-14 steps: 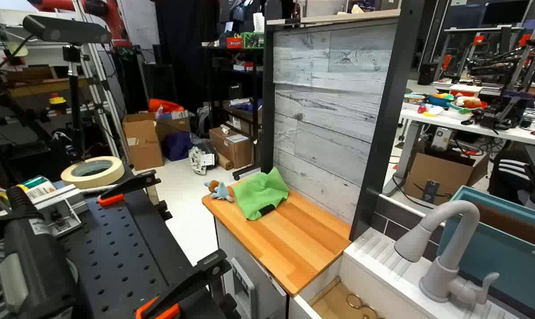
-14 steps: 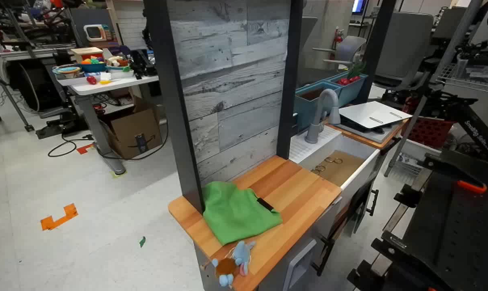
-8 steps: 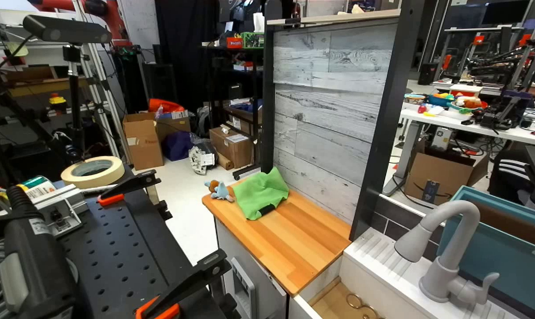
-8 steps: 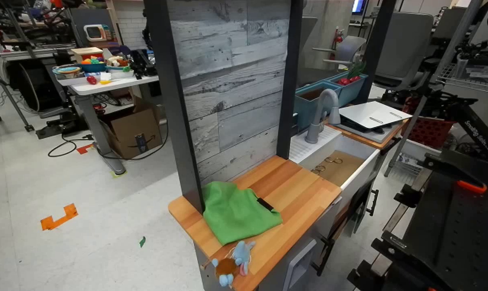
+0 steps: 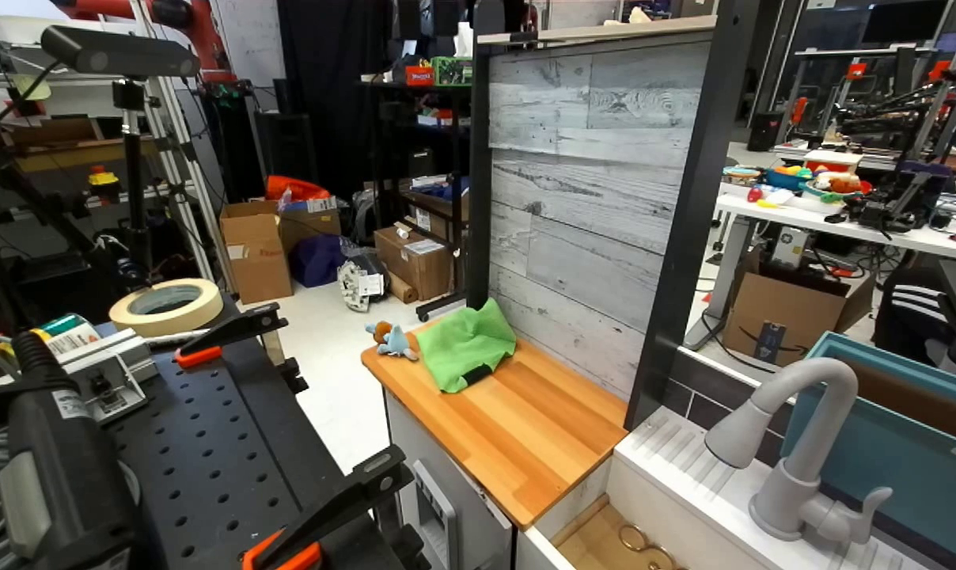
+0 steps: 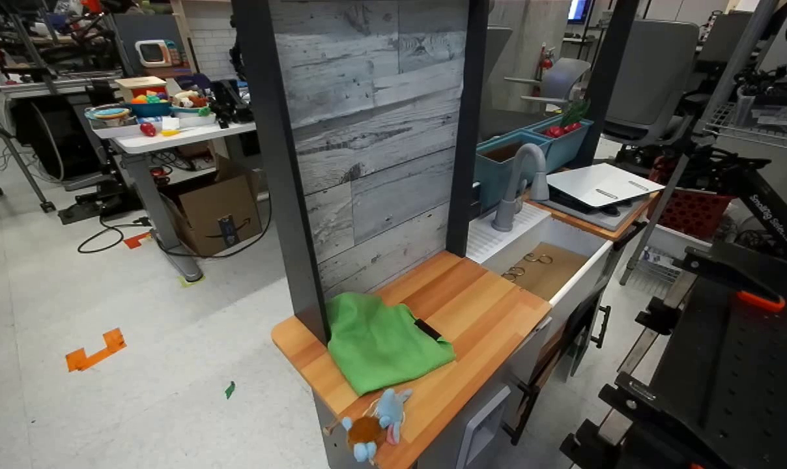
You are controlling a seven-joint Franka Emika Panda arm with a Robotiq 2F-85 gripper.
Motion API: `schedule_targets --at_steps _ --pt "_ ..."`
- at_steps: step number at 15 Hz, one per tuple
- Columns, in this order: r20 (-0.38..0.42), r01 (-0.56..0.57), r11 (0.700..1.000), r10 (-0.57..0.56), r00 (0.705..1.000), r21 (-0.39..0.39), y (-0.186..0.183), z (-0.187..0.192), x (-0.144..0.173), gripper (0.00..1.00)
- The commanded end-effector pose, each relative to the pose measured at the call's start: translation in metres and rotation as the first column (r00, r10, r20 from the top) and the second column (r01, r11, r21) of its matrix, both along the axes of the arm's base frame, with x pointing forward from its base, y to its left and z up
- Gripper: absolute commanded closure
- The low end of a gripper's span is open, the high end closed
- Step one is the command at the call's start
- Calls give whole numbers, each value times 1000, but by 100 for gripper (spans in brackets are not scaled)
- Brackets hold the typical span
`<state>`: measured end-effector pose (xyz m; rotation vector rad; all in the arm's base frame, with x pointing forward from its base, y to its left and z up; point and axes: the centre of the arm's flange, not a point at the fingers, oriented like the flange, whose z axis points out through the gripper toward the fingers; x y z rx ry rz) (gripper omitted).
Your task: Move the tap faucet to the left
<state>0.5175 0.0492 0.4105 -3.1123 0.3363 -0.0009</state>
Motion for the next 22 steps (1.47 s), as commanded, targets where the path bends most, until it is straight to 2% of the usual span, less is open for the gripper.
schedule_targets --at_steps 1,6,7,8,13,15,16,19,22 --pt "-5 17 999 -16 1000 42 -35 -26 34 0" --pt "-17 130 991 -130 991 17 -102 -75 85 0" --pt "-1 146 989 -146 989 16 -112 -86 97 0" --pt "-23 168 986 -167 986 10 -122 -98 107 0" --pt "-23 240 970 -241 970 -23 -166 -159 151 0" --pt "-78 278 958 -283 956 -72 -176 -176 158 0" --pt "-55 241 970 -243 968 -44 -166 -168 130 0" --pt "-65 266 962 -270 961 -62 -175 -186 141 0" --pt "-60 269 961 -273 960 -62 -175 -184 144 0"
